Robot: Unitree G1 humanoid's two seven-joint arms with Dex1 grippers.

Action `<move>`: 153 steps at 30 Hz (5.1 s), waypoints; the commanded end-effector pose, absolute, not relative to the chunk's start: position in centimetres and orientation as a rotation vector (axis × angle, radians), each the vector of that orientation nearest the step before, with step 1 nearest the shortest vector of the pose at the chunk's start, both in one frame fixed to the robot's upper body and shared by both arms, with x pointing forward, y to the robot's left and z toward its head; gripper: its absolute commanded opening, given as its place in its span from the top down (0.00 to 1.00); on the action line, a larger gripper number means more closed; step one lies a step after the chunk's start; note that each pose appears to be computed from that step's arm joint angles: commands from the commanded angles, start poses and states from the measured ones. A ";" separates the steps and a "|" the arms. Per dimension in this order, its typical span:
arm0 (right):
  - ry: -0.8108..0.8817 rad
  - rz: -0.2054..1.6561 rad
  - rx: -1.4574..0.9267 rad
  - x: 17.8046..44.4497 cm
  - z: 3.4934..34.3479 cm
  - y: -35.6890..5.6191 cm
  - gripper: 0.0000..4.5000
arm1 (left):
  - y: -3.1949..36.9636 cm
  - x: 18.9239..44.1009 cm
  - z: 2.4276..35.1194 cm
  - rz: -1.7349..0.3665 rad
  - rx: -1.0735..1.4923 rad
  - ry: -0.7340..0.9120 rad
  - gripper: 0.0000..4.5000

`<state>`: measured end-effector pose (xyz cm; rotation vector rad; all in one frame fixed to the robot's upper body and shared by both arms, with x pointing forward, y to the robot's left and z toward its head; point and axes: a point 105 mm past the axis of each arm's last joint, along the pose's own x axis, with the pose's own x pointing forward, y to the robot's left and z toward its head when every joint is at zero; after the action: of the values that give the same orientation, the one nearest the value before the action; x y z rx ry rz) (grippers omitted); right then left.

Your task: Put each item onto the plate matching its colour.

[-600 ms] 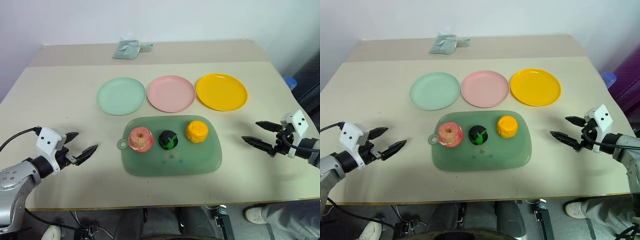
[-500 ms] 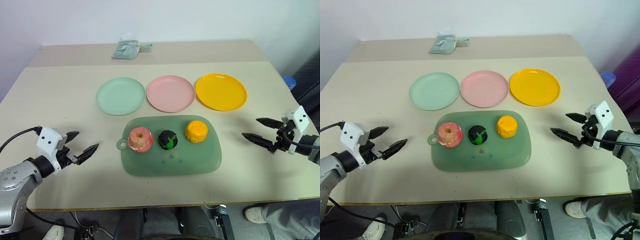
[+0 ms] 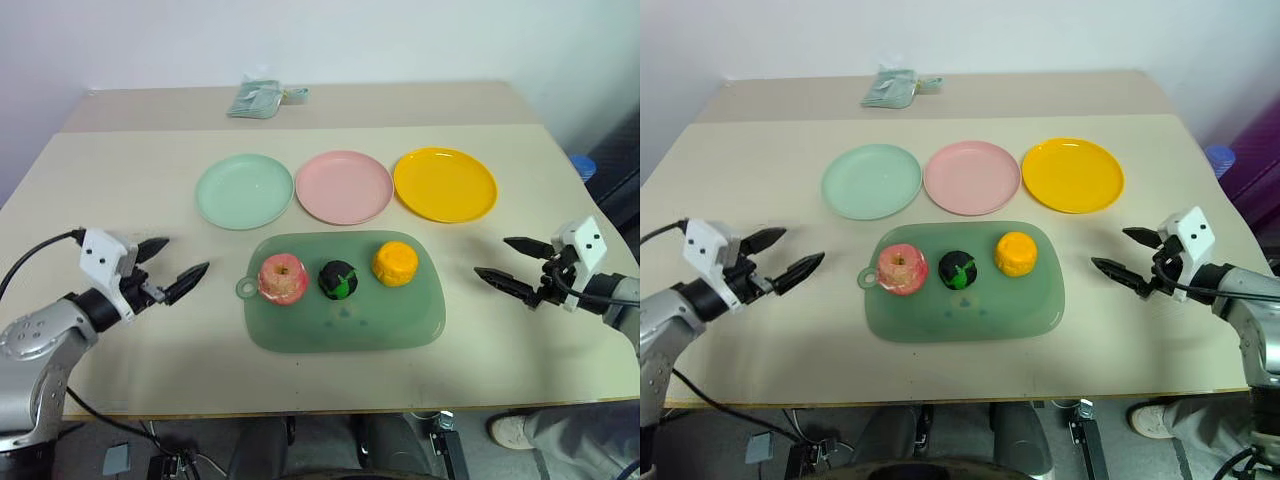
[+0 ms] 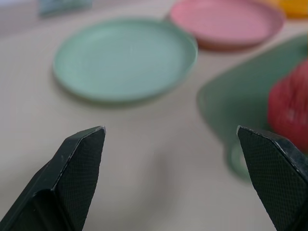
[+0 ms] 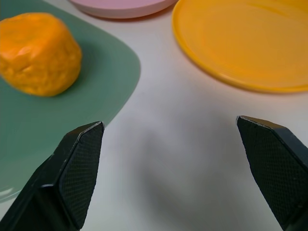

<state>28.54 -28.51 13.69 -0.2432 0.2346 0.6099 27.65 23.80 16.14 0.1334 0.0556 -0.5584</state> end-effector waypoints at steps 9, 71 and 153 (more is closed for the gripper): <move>0.239 0.804 -0.202 23.6 14.5 -24.7 0.00 | 14.6 28.2 16.5 -1.079 0.235 0.099 0.00; 0.160 0.904 -0.193 22.6 16.3 -17.5 0.00 | 4.2 31.0 13.9 -1.459 0.567 0.115 0.40; 0.135 0.450 -0.165 32.5 14.7 -30.8 0.02 | 33.7 24.9 12.9 0.098 0.314 0.082 0.00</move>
<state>32.61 -31.04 12.94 -0.1678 0.1799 0.4174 25.14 33.26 11.33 0.2880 0.1328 0.0874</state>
